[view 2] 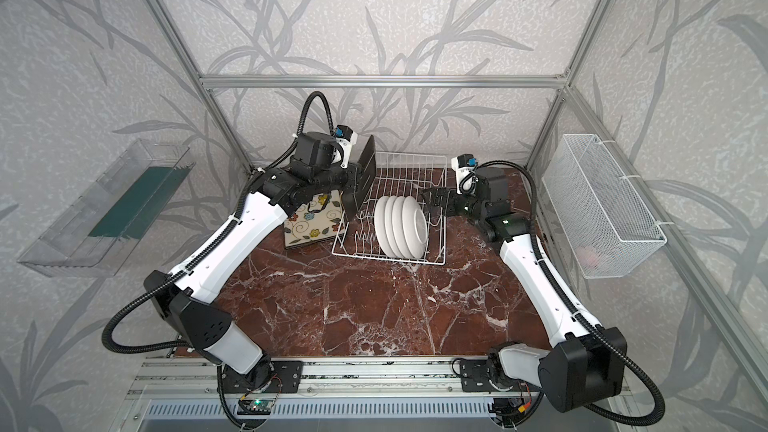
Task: Unload the plates from the dish rack
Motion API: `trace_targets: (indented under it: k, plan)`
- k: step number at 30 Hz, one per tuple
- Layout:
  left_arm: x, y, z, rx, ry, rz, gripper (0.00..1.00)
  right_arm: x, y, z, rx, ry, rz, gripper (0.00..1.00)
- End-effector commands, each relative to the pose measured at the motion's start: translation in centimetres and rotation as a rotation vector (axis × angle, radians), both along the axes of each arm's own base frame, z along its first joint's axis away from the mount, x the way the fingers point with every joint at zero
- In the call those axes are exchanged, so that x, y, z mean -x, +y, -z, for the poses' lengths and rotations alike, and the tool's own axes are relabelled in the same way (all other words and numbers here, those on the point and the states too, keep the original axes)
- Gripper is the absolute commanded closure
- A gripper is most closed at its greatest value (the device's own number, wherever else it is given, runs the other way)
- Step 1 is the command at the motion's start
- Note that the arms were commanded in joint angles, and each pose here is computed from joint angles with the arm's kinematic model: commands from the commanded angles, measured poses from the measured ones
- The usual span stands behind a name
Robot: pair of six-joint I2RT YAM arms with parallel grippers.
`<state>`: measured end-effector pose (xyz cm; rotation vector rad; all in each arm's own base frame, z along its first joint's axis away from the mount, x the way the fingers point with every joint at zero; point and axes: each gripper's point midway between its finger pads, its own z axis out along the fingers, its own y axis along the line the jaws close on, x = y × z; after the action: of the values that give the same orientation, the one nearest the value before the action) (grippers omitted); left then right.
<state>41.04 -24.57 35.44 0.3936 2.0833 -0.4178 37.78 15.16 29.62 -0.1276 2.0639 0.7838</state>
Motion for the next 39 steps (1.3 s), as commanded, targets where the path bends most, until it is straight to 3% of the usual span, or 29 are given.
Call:
trace_targets:
  k: [1,10,26,39]
  plan:
    - [0.8,1.2,-9.7,0.010,-0.354,0.014,1.00,-0.1,0.6,-1.3,-0.180,0.067,-0.022,0.01]
    - [0.3,1.9,-10.2,-0.119,-0.488,-0.009,1.00,-1.0,0.3,-0.9,-0.240,0.120,-0.019,0.01]
    - [4.0,-2.3,-7.6,-0.463,-0.866,0.301,1.00,-2.6,0.1,-1.1,-0.358,0.243,0.067,0.01]
    - [6.5,-4.1,-5.4,-0.643,-1.054,0.435,1.00,-3.8,2.2,-1.3,-0.531,0.336,-0.027,0.01]
